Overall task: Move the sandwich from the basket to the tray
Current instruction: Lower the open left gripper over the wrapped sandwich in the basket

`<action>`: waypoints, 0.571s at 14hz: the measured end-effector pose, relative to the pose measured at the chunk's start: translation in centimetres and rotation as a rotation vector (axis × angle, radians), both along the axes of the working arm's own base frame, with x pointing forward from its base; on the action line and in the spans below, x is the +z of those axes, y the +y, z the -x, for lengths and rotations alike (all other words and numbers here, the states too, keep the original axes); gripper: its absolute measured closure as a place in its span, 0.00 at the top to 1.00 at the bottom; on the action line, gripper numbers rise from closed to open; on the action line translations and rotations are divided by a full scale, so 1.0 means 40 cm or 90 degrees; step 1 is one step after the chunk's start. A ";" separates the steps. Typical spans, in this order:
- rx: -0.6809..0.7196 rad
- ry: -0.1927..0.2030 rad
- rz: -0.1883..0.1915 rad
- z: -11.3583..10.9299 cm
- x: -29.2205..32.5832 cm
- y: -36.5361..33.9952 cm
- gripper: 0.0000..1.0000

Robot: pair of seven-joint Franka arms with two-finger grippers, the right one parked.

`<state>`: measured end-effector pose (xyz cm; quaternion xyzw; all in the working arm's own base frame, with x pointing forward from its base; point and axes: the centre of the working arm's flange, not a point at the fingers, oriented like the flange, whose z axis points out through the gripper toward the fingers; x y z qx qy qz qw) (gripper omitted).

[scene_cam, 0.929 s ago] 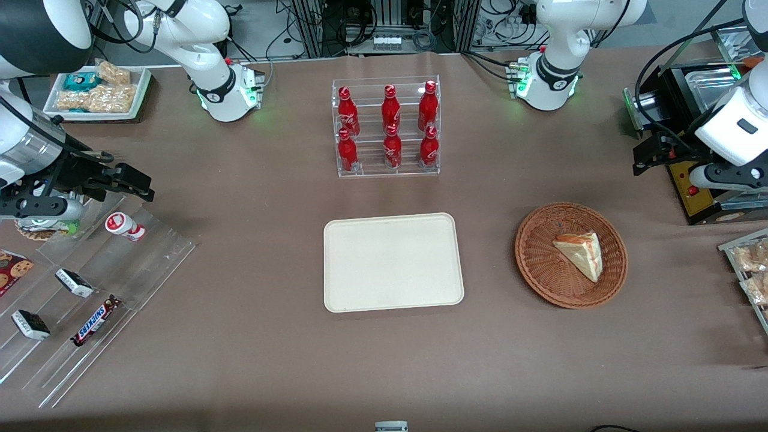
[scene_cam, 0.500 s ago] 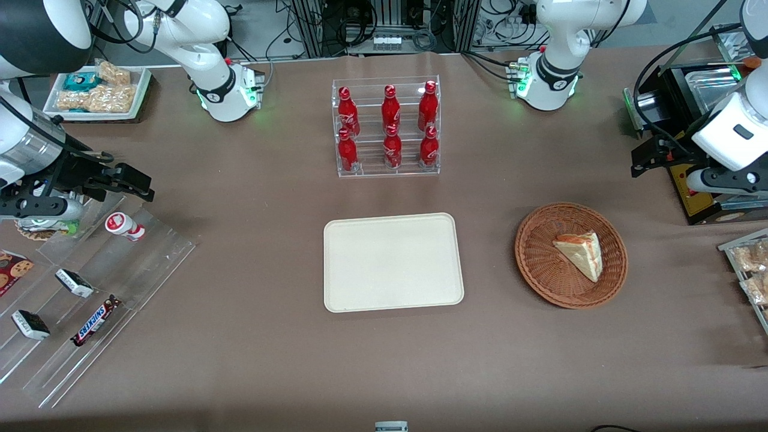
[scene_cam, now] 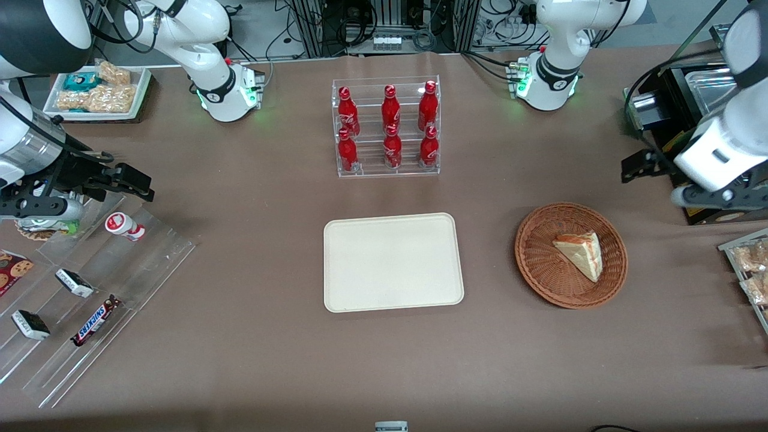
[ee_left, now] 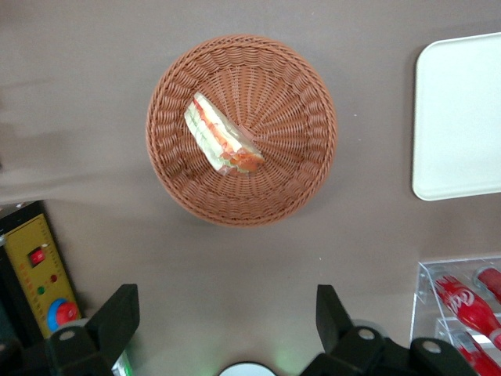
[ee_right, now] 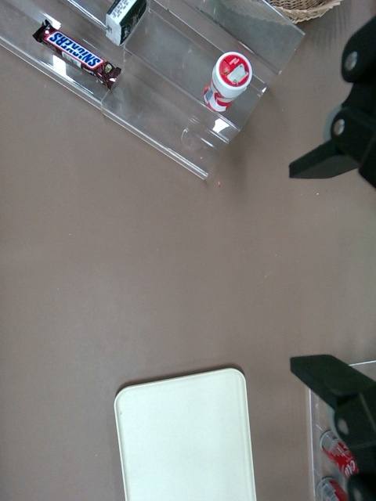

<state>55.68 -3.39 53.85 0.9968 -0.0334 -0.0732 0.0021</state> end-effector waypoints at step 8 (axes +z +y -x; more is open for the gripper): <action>0.091 -0.082 -0.005 0.032 -0.445 0.061 1.00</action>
